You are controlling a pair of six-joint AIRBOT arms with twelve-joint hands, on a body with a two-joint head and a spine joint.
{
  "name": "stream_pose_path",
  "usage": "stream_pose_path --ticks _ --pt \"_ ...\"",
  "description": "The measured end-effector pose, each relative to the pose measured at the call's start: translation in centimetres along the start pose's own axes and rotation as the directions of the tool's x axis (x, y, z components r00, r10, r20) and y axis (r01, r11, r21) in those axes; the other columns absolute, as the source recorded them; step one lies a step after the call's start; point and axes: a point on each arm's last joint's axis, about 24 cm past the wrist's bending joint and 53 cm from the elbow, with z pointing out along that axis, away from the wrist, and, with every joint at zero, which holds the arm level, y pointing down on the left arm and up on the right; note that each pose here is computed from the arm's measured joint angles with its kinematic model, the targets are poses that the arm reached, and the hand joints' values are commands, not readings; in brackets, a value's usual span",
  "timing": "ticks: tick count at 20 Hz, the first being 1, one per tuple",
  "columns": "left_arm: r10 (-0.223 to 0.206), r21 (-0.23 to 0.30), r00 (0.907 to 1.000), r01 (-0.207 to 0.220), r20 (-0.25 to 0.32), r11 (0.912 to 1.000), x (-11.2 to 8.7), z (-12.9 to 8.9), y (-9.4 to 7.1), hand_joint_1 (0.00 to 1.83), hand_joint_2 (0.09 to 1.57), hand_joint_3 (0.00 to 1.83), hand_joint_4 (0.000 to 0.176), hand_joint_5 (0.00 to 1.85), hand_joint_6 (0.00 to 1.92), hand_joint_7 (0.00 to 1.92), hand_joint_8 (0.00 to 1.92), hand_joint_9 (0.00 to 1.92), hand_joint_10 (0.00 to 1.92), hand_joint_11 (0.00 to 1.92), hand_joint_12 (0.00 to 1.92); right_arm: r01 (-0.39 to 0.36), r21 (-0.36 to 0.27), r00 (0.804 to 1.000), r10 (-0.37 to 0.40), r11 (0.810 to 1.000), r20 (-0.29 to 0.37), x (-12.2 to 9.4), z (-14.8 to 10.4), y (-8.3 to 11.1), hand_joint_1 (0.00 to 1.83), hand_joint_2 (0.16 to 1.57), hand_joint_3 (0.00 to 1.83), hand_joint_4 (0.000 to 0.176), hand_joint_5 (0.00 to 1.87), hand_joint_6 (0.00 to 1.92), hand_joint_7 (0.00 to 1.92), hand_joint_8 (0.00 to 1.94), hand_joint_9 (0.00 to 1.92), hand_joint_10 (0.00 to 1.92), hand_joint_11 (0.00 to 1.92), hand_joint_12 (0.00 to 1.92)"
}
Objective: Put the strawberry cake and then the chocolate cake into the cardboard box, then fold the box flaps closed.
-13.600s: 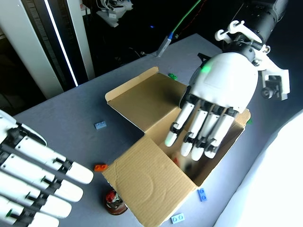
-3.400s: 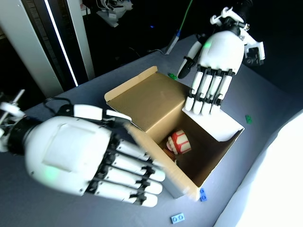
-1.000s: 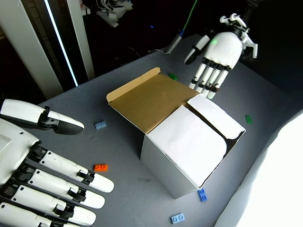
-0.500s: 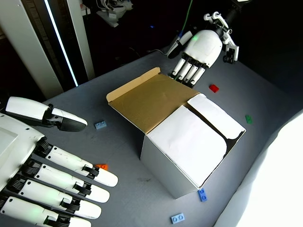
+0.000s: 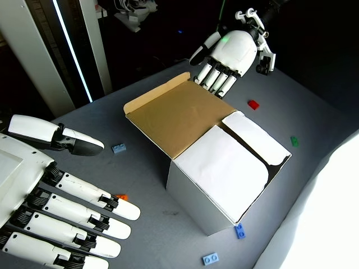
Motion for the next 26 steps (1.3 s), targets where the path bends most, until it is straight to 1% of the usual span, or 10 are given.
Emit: stream_pose_path --ticks 2,4,8,11,13,14,18,21,24,26 --pt "-0.01 0.008 0.9996 0.01 0.026 0.9999 -1.3 -0.4 -0.2 0.0 1.27 0.0 0.023 0.19 0.01 0.19 0.01 0.19 0.0 0.0 0.73 0.0 -0.001 1.0 0.0 1.0 0.0 0.0 0.0 0.0 0.0 1.23 0.0 0.0 0.17 0.0 0.22 0.0 0.18 0.0 0.0 0.47" --pt "-0.016 0.018 0.9966 0.014 0.081 0.9997 -3.6 -1.1 -0.7 0.0 1.27 0.0 0.023 0.17 0.0 0.19 0.0 0.19 0.0 0.0 0.75 0.0 -0.002 1.0 0.0 1.0 0.001 0.0 0.0 0.0 0.0 1.23 0.0 0.0 0.16 0.0 0.2 0.0 0.17 0.0 0.0 0.42" --pt "0.011 0.047 0.9828 -0.02 0.184 0.9987 -8.1 -1.9 -2.1 0.0 1.26 0.0 0.028 0.18 0.0 0.19 0.0 0.19 0.0 0.0 0.76 0.002 -0.004 1.0 -0.002 1.0 0.003 0.0 0.0 0.1 0.0 1.23 0.0 0.0 0.16 0.0 0.22 0.0 0.18 0.0 0.0 0.44" --pt "0.07 0.036 0.9811 -0.077 0.181 0.9964 -9.3 -1.5 -2.4 0.0 1.26 0.0 0.027 0.18 0.0 0.2 0.0 0.18 0.0 0.0 0.76 0.001 -0.005 1.0 -0.001 1.0 0.005 -0.1 0.0 0.1 0.0 1.23 0.0 0.0 0.14 0.0 0.2 0.0 0.16 0.0 0.0 0.39" --pt "0.104 0.023 0.9765 -0.111 0.189 0.9936 -10.3 -1.4 -2.3 0.0 1.27 0.0 0.03 0.19 0.01 0.21 0.01 0.19 0.0 0.0 0.76 0.002 -0.006 1.0 -0.002 1.0 0.006 -0.1 0.0 0.1 0.0 1.23 0.0 0.0 0.14 0.0 0.2 0.0 0.17 0.0 0.0 0.39" --pt "0.123 0.019 0.9707 -0.129 0.207 0.9914 -11.7 -1.2 -2.1 0.0 1.27 0.0 0.027 0.19 0.0 0.2 0.0 0.19 0.0 0.0 0.74 0.001 -0.008 1.0 -0.001 1.0 0.005 0.0 0.0 0.2 0.0 1.22 0.0 0.0 0.15 0.0 0.2 0.0 0.17 0.0 0.0 0.4" --pt "0.14 0.006 0.9644 -0.145 0.224 0.9894 -14.3 0.8 -0.6 0.0 1.27 0.0 0.025 0.18 0.0 0.2 0.0 0.19 0.0 0.0 0.76 0.0 -0.011 1.0 0.001 1.0 0.003 0.1 0.1 0.3 0.0 1.22 0.0 0.0 0.16 0.0 0.22 0.0 0.18 0.0 0.0 0.46" --pt "0.129 -0.022 0.9699 -0.128 0.206 0.9916 -14.6 3.0 1.7 0.0 1.26 0.0 0.022 0.18 0.0 0.21 0.0 0.2 0.0 0.0 0.77 0.0 -0.011 1.0 0.0 1.0 0.004 0.1 0.1 0.3 0.0 1.23 0.0 0.0 0.14 0.0 0.2 0.0 0.15 0.0 0.0 0.38" --pt "0.116 -0.065 0.9847 -0.109 0.13 0.992 -12.1 4.7 4.6 0.0 1.26 0.0 0.024 0.18 0.0 0.2 0.0 0.19 0.0 0.0 0.77 0.003 -0.011 1.0 -0.003 1.0 0.002 0.2 0.1 0.3 0.0 1.24 0.0 0.0 0.14 0.0 0.2 0.0 0.15 0.0 0.0 0.4" --pt "0.084 -0.073 0.9894 -0.075 0.119 0.9945 -11.2 5.1 5.8 0.0 1.27 0.0 0.021 0.18 0.0 0.2 0.0 0.19 0.0 0.0 0.77 0.004 -0.012 1.0 -0.004 1.0 0.004 0.1 0.1 0.3 0.0 1.24 0.0 0.0 0.14 0.0 0.2 0.0 0.17 0.0 0.0 0.4"
